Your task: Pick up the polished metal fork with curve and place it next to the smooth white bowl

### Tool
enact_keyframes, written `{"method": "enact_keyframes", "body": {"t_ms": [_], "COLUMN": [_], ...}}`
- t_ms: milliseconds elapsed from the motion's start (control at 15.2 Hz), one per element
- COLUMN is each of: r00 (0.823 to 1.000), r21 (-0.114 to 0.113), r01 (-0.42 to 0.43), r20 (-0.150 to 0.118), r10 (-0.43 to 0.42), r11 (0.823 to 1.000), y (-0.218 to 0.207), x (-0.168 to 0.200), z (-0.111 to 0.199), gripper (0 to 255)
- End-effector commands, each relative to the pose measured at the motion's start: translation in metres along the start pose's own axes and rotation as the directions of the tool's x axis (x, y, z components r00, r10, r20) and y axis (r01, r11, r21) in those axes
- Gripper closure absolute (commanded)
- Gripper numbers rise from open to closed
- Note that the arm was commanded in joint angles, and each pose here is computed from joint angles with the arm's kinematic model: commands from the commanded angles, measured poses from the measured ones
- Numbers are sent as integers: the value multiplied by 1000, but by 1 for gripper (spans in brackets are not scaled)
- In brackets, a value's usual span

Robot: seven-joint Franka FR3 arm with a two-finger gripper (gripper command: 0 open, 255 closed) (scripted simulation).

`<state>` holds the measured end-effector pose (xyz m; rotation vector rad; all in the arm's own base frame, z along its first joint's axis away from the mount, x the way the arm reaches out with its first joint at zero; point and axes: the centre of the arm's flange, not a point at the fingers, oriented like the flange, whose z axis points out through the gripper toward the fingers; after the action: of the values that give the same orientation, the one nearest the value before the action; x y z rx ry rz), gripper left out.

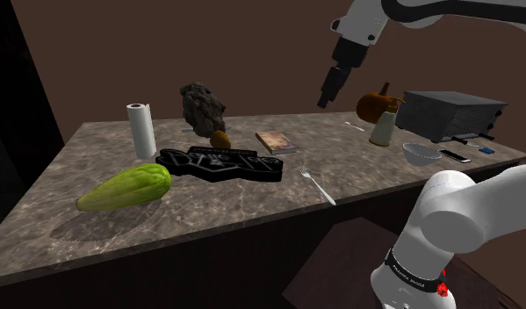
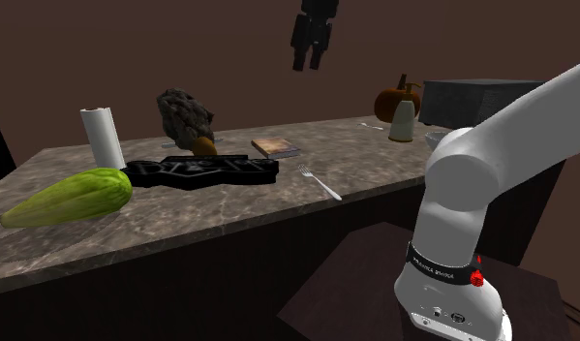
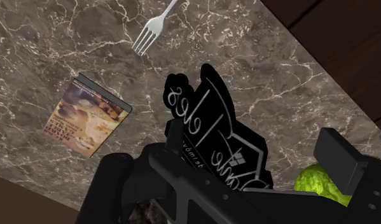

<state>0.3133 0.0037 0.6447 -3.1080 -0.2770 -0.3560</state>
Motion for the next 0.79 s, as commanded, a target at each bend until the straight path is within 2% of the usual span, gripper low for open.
{"method": "enact_keyframes", "body": {"t_ms": [0,330,528,726], "r00": [1000,989,972,948], "r21": [0,-16,-28,-41], "r01": [0,-143,-228,-311], "r20": [0,30,47,62], "r10": [0,144,229,313], "r11": [1000,990,973,950], "y": [0,23,37,52], "x": [0,8,10,11], "z": [0,61,98,135], "gripper": [0,0,0,0]}}
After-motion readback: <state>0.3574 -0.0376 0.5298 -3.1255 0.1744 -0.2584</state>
